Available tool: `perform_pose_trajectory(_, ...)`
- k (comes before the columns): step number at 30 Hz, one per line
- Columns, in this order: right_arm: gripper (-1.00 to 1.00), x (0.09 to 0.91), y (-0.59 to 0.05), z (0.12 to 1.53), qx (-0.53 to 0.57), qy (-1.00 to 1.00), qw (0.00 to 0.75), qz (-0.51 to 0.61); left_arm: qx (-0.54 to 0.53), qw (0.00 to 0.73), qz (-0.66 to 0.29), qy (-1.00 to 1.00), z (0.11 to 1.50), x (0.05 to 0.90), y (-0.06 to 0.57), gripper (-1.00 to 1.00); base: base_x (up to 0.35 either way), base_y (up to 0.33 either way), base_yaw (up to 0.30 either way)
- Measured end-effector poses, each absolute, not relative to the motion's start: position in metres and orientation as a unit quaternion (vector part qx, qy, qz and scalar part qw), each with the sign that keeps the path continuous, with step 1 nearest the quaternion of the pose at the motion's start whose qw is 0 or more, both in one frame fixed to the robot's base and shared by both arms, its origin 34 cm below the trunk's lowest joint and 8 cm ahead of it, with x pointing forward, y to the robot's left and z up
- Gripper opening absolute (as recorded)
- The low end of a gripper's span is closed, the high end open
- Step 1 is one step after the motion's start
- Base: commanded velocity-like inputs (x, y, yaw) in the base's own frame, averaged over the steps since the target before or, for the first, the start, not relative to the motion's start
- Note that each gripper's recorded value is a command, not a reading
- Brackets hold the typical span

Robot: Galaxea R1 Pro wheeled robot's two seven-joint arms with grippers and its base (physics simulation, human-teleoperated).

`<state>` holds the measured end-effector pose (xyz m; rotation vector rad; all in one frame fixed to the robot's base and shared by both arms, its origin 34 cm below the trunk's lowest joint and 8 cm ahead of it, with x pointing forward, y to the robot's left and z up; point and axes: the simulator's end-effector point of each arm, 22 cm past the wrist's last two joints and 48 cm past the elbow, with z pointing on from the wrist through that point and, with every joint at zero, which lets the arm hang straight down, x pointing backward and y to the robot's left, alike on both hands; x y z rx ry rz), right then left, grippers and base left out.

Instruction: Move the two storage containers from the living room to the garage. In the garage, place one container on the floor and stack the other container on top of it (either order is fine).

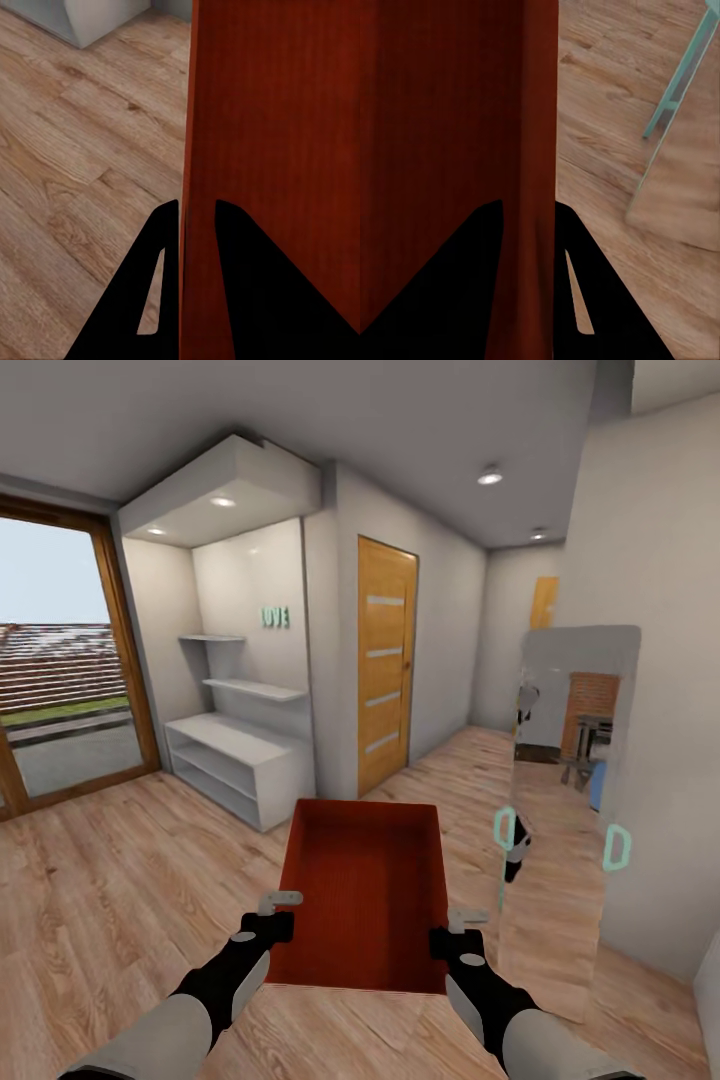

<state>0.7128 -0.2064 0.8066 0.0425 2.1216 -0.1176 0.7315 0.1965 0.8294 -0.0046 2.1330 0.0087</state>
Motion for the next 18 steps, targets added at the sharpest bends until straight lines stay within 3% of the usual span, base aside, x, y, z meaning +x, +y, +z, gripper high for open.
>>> perform_pose_trajectory(18,-1.00,0.7128,-0.2064,0.8066,0.017,0.872,0.487,-0.048,-0.002,0.483,0.004,0.875,0.8295,0.7315,0.1965,-1.00,0.322,0.029,0.000)
